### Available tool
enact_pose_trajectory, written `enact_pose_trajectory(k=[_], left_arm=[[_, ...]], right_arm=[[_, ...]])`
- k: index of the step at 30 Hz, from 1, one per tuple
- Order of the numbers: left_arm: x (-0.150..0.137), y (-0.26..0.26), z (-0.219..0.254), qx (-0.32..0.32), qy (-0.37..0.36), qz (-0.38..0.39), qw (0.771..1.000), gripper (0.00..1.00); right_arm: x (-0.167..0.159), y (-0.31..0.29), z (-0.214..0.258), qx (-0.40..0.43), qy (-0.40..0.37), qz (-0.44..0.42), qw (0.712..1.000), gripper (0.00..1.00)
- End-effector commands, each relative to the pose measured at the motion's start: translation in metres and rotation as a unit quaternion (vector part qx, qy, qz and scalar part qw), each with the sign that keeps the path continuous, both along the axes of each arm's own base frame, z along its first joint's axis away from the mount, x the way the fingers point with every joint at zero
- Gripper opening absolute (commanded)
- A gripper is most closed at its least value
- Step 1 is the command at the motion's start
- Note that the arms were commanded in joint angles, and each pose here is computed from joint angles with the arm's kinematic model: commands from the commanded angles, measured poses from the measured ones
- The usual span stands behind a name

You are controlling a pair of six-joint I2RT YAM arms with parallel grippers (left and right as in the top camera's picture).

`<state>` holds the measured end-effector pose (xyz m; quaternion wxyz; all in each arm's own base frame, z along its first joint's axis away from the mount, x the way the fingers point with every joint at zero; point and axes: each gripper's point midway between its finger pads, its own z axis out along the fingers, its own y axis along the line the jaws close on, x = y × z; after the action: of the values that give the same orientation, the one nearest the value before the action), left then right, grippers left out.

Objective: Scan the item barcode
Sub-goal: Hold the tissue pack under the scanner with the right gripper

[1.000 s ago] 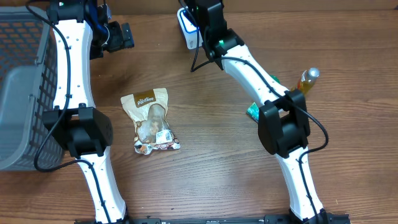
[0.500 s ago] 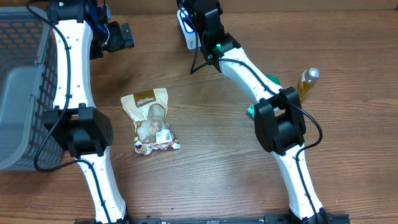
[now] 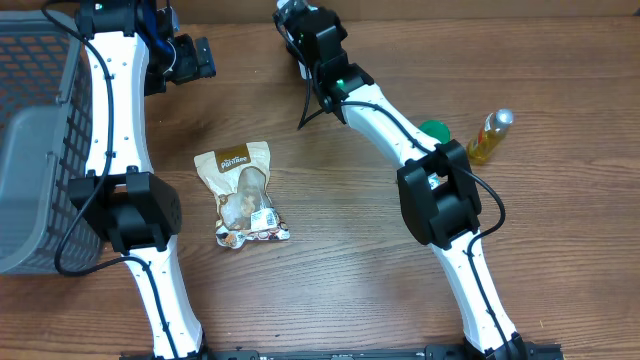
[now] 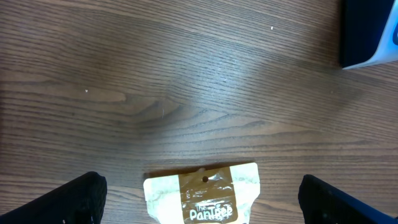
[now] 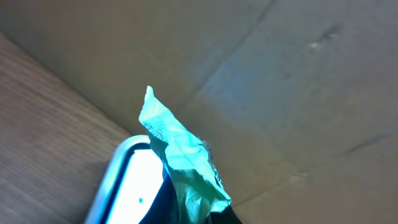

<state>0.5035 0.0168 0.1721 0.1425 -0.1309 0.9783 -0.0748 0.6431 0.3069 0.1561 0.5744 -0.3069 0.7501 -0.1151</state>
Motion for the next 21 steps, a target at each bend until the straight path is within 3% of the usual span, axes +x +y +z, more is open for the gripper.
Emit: enact_pose_trajectory(k=[1,7,21], left_arm=[[0.003,-0.001,0.007,0.005,-0.011,0.000,1.000,1.00],[0.003,-0.001,0.007,0.005,-0.011,0.000,1.000,1.00],[0.003,-0.001,0.007,0.005,-0.011,0.000,1.000,1.00]], right_arm=[[-0.010,0.021,-0.003,0.042,0.015,0.005,0.999,0.04],[-0.013,0.024,-0.006,0.082,0.032,-0.003,0.996,0.04],[-0.015,0.021,-0.016,0.071,0.052,-0.003,0.996,0.04]])
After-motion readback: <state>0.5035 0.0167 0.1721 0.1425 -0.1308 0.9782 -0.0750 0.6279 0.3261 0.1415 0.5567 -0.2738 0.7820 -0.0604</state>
